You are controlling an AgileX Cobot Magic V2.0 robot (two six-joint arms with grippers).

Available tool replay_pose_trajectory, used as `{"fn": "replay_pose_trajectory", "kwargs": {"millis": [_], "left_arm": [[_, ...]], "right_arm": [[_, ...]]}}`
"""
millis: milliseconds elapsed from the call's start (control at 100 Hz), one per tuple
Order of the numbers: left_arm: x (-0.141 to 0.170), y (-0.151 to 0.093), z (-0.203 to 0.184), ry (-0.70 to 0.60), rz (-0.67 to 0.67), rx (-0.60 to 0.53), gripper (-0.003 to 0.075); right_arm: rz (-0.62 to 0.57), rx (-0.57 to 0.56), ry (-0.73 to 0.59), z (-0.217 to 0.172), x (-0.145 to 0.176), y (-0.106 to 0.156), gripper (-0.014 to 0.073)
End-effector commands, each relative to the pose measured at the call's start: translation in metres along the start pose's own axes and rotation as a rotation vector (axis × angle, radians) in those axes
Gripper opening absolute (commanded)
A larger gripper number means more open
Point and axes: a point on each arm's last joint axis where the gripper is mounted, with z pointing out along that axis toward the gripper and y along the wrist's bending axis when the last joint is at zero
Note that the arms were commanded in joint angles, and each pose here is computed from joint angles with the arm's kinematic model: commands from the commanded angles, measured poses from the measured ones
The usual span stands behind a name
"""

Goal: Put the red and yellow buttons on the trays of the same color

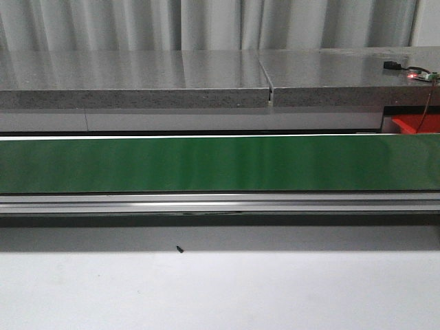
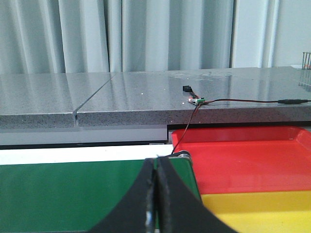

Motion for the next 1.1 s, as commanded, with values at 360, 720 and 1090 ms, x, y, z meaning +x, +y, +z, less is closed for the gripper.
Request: {"fn": "replay_pose_trajectory", "kwargs": {"millis": [360, 720, 1090], "left_arm": [[-0.04, -0.006, 0.03, -0.077, -0.012, 0.048, 0.0562], [-0.046, -0.005, 0.043, -0.111, -0.02, 0.043, 0.035], [-0.039, -0.008, 0.026, -0.076, 0.021, 0.052, 0.0152]], "right_arm": [[-0.013, -0.007, -0.118, -0.003, -0.014, 0.001, -0.0062], [-0.013, -0.007, -0.118, -0.003, -0.014, 0.001, -0.0062], [-0.013, -0.007, -0.118, -0.003, -0.014, 0.001, -0.0062]]}}
